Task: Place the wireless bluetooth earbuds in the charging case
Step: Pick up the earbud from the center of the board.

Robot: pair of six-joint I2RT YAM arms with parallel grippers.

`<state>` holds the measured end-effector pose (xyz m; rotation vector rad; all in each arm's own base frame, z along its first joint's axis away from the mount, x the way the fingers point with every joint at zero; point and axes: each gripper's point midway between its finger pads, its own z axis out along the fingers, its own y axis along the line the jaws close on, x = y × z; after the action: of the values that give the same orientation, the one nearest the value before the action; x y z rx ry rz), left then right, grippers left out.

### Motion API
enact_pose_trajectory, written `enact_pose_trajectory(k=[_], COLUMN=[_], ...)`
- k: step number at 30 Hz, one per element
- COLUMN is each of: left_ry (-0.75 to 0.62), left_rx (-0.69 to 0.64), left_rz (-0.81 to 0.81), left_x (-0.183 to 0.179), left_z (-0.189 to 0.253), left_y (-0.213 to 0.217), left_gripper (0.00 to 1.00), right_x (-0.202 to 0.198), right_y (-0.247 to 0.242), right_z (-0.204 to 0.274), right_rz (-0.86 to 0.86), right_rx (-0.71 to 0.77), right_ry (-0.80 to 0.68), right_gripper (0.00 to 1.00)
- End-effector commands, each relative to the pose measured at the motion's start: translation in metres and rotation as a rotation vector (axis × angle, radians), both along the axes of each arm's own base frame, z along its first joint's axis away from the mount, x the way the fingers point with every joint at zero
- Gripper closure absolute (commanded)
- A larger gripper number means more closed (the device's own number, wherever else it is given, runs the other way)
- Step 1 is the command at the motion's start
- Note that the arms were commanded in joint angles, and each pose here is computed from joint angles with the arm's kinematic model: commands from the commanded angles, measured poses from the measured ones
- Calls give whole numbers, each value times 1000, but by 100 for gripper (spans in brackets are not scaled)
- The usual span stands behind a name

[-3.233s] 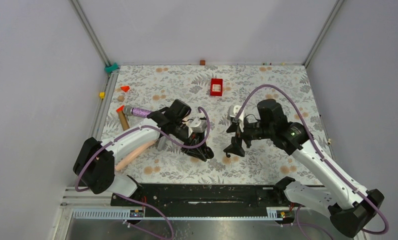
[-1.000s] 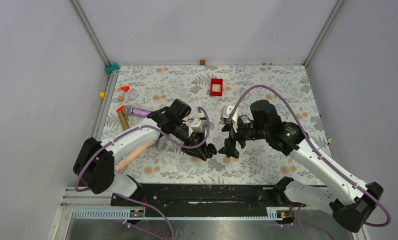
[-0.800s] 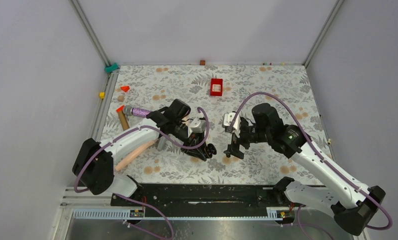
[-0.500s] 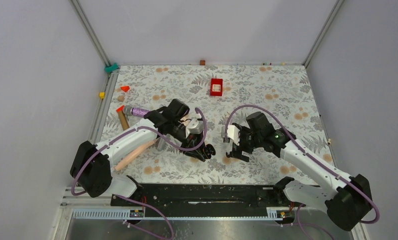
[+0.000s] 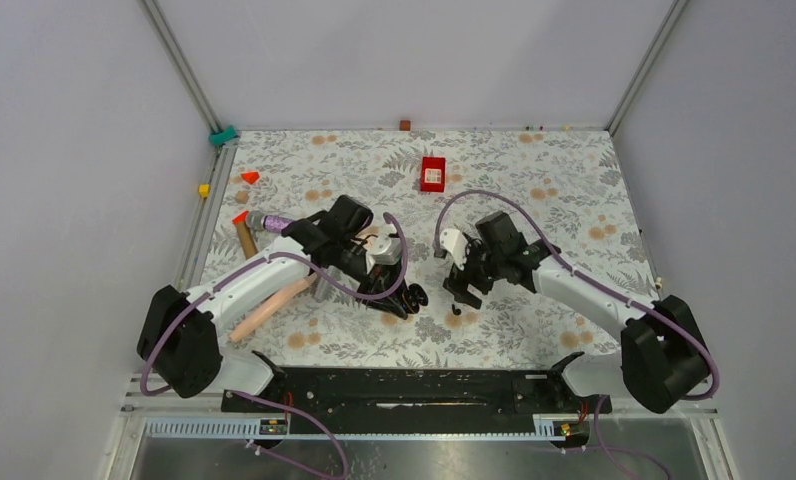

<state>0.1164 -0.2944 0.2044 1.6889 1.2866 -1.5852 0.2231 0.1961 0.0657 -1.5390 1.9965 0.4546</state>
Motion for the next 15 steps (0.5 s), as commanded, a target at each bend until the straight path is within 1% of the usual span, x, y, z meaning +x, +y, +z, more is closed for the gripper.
enact_pose_trajectory(k=[1,6,7,8,9,12,15], left_ry=[-64,-73,-75,-77,-75,-76,-79], left_rx=[-96,-103,-104,-107,-107,-108,-107], left_rz=[-18,-11,-10,-10,-9,-7,-3], left_x=[2,3,3,3,3,4,5], left_z=[29,32,32,33,33,34,34], left_y=[0,2,2,2,2,3,3], left_gripper=[100,100,100,100,100,100,100], right_x=[16,-8,-11,-11,-11,-11,-12], right_y=[5,3,1,-2,-5,-13,-14], right_z=[26,10,5,0,-5,-15,-19], right_rz=[-193,-218,-227,-239,-242,-232,-214], right_rx=[61,16,-8,-36,-63,-136,-179], right_ry=[123,334,360,374,379,356,313], right_gripper=[13,15,12,6,1,1,0])
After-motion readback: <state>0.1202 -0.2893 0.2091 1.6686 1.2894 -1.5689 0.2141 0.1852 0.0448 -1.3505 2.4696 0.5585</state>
